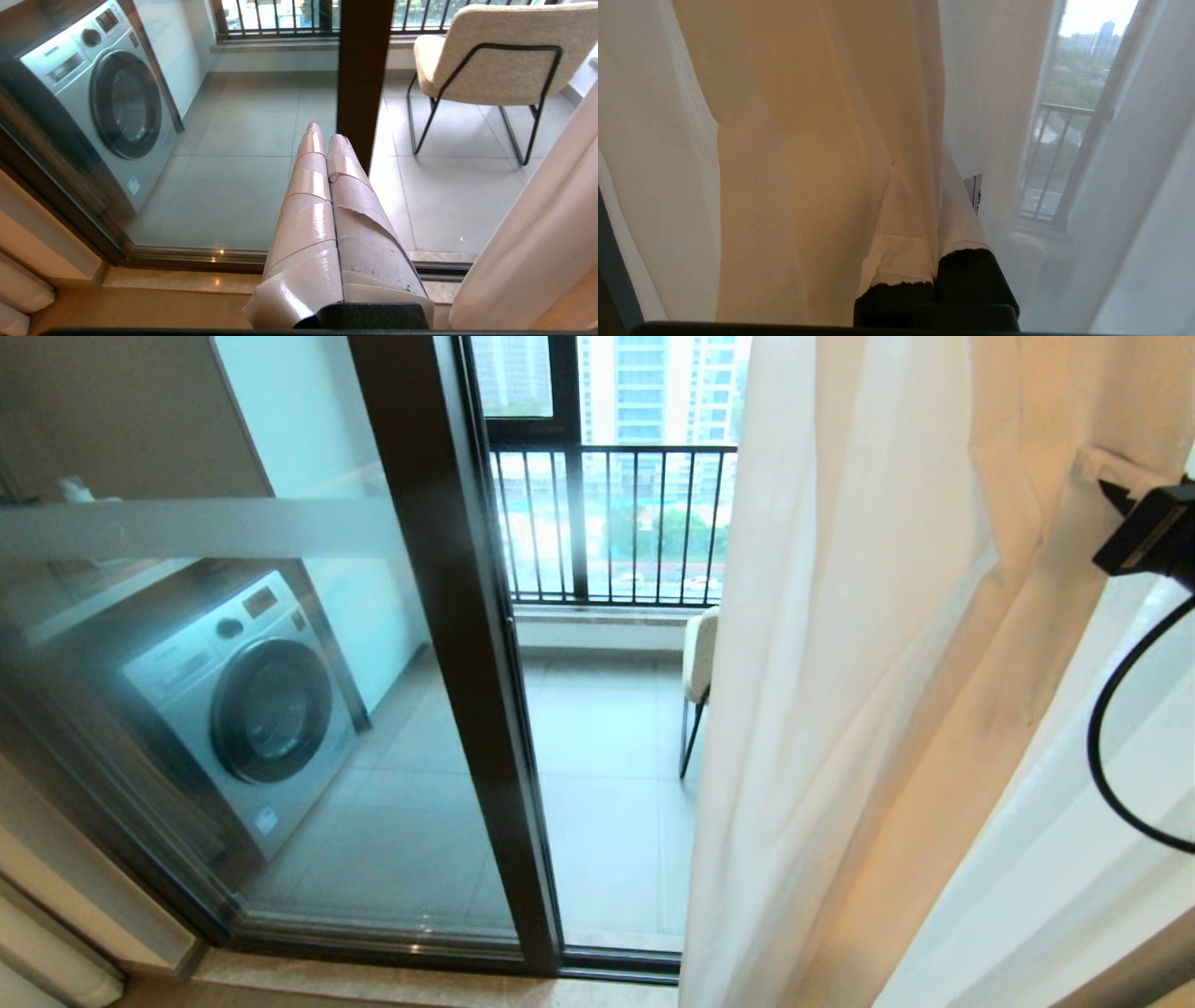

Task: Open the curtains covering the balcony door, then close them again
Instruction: Pull the inner curtains open on both sides

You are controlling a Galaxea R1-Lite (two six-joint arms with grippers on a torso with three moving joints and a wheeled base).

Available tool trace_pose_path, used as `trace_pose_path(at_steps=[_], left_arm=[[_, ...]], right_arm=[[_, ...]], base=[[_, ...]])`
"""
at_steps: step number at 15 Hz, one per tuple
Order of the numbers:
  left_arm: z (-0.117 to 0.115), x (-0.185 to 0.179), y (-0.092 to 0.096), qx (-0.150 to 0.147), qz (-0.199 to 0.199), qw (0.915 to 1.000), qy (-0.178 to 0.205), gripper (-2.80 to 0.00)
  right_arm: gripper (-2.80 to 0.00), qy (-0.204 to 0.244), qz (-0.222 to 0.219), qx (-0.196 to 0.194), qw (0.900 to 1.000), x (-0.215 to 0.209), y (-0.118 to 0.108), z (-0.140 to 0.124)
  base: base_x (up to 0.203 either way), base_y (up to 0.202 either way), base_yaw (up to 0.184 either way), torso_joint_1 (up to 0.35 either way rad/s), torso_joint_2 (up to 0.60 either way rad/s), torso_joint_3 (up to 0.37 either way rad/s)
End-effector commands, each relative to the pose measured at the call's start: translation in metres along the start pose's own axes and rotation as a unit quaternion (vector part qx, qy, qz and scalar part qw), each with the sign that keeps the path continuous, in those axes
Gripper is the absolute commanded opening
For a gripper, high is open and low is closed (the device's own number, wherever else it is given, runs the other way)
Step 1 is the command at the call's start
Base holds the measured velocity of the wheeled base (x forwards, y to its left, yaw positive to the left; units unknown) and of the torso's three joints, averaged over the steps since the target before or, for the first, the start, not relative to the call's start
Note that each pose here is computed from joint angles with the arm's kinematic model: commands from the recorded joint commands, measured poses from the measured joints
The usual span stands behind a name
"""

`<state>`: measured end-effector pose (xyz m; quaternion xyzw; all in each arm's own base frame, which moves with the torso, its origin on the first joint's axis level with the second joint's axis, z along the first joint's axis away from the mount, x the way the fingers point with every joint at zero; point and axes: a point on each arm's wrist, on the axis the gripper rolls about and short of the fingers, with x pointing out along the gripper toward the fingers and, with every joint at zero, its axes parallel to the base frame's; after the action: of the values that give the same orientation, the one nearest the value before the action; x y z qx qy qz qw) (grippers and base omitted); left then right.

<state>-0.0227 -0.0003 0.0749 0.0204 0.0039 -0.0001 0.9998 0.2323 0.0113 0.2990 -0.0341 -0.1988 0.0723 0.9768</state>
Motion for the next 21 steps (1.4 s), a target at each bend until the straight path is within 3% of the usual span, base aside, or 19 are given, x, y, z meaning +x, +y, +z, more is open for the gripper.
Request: trace_pose_path(at_steps=[1,21], left_arm=[[0.0000,0.0001,0.0000,0.000,0.000,1.0000,0.001,-2.80],[0.0000,0.0001,0.0000,0.000,0.000,1.0000,0.001,-2.80]], right_arm=[[-2.80,-0.001,0.001,-0.001,1.000,0.0005,0.0000,-0.0004],[-2.80,-0.002,-0.001,-0.001,1.000,0.0000,-0.0007,0.0004]], base=[[0.000,-0.183,-0.002,0.004,0.00,0.002],[0.000,-0.187,-0.001,0.001,0.00,0.003]])
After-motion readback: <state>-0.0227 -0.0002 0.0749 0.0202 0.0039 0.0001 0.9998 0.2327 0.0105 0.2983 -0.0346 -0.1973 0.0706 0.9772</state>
